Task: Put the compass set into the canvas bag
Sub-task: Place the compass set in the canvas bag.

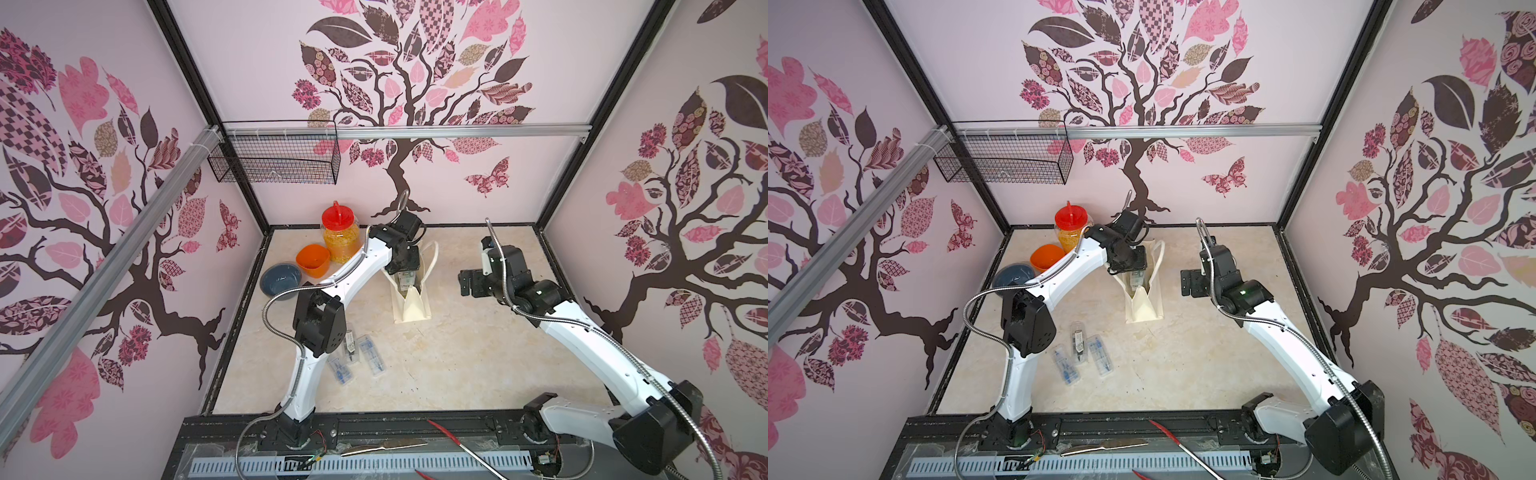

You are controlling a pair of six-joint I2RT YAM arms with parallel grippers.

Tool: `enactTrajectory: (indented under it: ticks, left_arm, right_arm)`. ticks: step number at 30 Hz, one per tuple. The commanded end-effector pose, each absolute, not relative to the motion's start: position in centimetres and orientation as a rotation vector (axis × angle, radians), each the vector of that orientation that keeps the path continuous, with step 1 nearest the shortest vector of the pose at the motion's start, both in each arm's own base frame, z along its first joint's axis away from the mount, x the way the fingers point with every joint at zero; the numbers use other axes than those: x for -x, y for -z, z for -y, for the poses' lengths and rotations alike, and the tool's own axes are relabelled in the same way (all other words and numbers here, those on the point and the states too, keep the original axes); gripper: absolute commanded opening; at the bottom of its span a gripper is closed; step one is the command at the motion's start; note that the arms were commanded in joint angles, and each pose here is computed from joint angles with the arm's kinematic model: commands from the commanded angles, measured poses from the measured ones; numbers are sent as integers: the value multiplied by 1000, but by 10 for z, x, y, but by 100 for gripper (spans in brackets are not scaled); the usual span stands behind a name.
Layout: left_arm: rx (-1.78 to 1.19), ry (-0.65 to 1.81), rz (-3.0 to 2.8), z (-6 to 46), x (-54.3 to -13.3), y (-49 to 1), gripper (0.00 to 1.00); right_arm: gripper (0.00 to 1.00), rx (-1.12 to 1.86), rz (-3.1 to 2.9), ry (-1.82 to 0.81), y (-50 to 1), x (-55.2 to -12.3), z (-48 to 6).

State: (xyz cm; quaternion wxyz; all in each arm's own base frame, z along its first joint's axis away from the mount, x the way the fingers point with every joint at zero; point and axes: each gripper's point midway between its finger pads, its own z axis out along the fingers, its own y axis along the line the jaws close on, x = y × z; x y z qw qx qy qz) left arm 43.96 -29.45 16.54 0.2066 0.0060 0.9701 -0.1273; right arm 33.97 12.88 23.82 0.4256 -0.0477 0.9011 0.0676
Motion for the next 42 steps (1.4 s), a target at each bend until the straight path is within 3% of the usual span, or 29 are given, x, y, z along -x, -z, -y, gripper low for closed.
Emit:
enactTrajectory:
  ticks: [1,13,26,34,38,42]
  left_arm:
    - [9,401,-2591,295,-450,-208,46]
    - [39,430,-2607,302,-467,-193,46]
    - [68,382,-2708,297,-455,-146,46]
    - [50,440,-2756,312,-446,-127,54]
    - [36,440,-2758,312,-444,-131,68]
    - [29,453,-2718,309,-442,-150,76]
  right_arm:
    - [100,116,-2215,-181,-250,-338,-127]
    - [100,113,-2221,-200,-247,-337,-129]
    - [100,111,-2223,-202,-244,-334,-127]
    - [100,111,-2231,-202,-239,-332,-127]
    - [100,109,-2231,-203,-238,-331,-127]
    - [100,108,-2236,-205,-236,-331,-127]
